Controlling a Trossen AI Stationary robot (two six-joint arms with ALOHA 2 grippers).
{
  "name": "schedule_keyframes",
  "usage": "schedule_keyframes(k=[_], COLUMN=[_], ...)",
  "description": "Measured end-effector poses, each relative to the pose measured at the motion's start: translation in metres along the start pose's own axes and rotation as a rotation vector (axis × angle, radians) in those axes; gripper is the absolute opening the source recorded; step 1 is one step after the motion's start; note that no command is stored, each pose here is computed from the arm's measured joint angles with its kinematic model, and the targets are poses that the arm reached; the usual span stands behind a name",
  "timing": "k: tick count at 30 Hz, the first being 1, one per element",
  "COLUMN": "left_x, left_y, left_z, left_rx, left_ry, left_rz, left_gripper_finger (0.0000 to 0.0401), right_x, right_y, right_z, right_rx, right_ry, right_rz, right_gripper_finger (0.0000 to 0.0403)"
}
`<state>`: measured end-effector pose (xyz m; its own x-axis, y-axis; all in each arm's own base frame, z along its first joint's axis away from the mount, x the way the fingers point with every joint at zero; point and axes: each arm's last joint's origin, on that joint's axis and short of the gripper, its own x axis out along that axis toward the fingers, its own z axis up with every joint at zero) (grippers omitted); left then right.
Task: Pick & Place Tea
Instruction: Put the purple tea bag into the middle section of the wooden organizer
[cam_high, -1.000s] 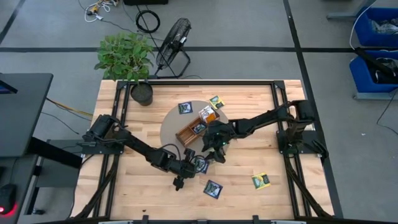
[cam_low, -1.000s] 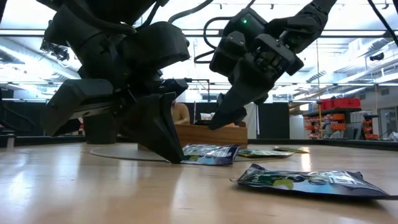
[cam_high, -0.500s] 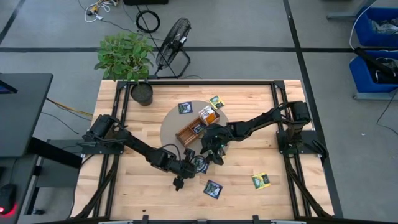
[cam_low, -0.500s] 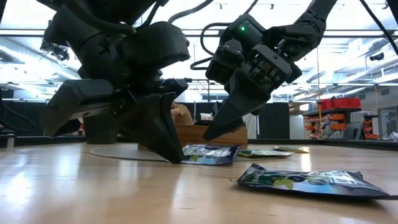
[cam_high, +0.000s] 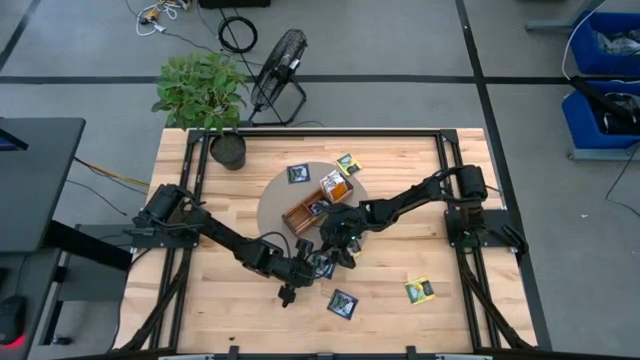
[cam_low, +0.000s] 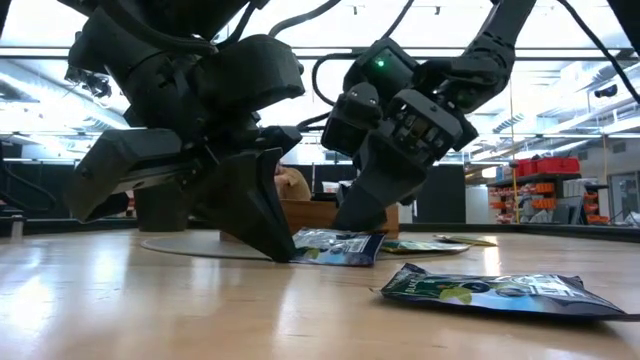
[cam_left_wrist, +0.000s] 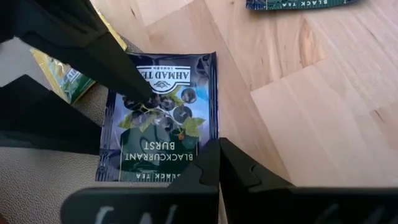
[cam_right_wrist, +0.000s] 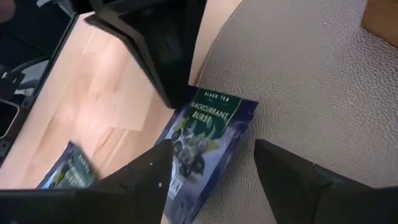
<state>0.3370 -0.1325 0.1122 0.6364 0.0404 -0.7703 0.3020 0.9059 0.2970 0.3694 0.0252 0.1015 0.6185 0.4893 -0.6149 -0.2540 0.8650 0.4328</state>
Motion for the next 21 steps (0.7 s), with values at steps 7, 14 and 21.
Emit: schedule_keyframes(k=[7, 14, 21], left_x=[0.0, 0.0, 0.0], left_y=[0.0, 0.0, 0.001], left_z=[0.0, 0.0, 0.0], left_rx=[-0.003, -0.003, -0.01], left_ry=[0.001, 0.003, 0.001], left_rz=[0.001, 0.007, 0.019], left_gripper_finger=[0.0001, 0.0001, 0.0002], right_x=[0.006, 0.008, 0.008], right_y=[0.008, 0.014, 0.014], right_z=[0.006, 0.008, 0.007], right_rx=[-0.02, -0.031, -0.046], right_ry=[0.006, 0.029, 0.037], right_rz=[0.039, 0.047, 0.039], right_gripper_finger=[0.0217, 0.0127, 0.0011])
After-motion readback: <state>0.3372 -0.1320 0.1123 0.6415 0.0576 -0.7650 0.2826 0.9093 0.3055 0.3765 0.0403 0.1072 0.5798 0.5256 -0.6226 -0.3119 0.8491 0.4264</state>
